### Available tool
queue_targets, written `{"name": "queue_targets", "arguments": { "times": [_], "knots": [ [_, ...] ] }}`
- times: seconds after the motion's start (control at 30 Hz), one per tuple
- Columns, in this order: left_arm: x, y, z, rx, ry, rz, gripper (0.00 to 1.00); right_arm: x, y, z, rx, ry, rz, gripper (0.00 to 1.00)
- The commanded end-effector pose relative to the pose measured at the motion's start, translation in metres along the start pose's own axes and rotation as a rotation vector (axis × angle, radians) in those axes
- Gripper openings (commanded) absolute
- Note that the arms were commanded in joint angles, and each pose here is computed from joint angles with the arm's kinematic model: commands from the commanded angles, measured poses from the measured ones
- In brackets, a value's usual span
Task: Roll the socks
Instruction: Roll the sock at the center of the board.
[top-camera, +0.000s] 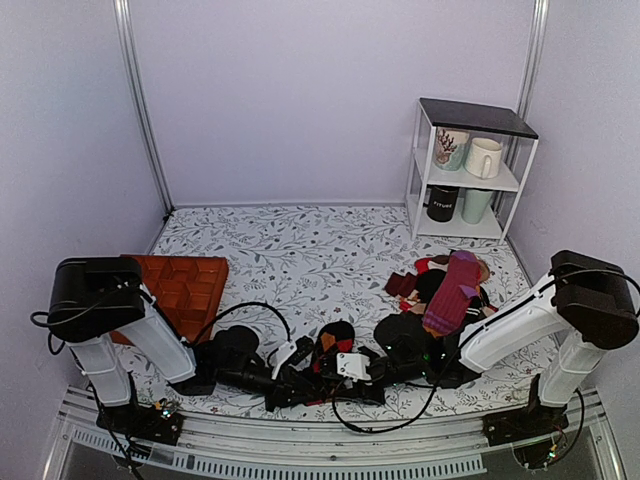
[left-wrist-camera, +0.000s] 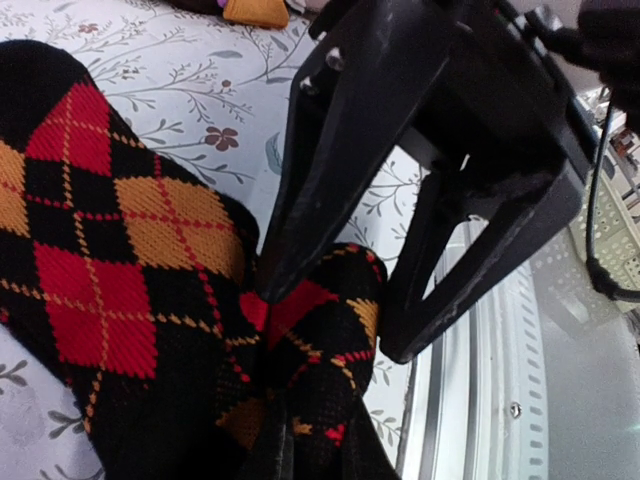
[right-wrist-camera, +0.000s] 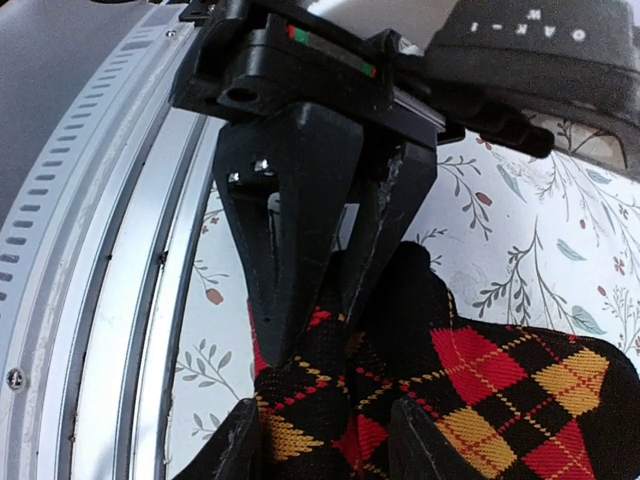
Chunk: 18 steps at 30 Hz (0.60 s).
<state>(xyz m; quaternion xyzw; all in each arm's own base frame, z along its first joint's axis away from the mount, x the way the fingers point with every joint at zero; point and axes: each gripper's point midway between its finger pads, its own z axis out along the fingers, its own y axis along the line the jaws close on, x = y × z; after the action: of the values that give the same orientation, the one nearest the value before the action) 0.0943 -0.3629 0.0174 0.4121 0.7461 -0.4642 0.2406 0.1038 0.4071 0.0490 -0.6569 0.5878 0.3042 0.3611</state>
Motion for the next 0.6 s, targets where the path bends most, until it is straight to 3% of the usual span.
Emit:
{"name": "queue_targets", "arguments": {
  "times": [0.0,0.1,0.27,0.43,0.57],
  "knots": [
    [0.114,0.027,-0.024,-0.121,0.38,-0.197,0.0,0.014,0.005,0.007,-0.009,0.054,0.01,0.45],
    [0.115,0.028,-0.024,-0.121,0.382,-0.198,0.0,0.023,0.01,0.008,-0.023,0.088,0.043,0.45],
    [0.11,0.029,-0.023,-0.123,0.368,-0.192,0.0,0.041,0.016,0.016,-0.046,0.162,0.091,0.35],
    [0.098,0.034,-0.024,-0.151,0.337,-0.16,0.06,0.052,0.017,0.019,-0.044,0.218,0.153,0.09],
    [0.056,0.028,-0.023,-0.155,0.218,-0.035,0.14,0.047,0.02,0.014,-0.076,0.221,0.24,0.04]
  ]
}}
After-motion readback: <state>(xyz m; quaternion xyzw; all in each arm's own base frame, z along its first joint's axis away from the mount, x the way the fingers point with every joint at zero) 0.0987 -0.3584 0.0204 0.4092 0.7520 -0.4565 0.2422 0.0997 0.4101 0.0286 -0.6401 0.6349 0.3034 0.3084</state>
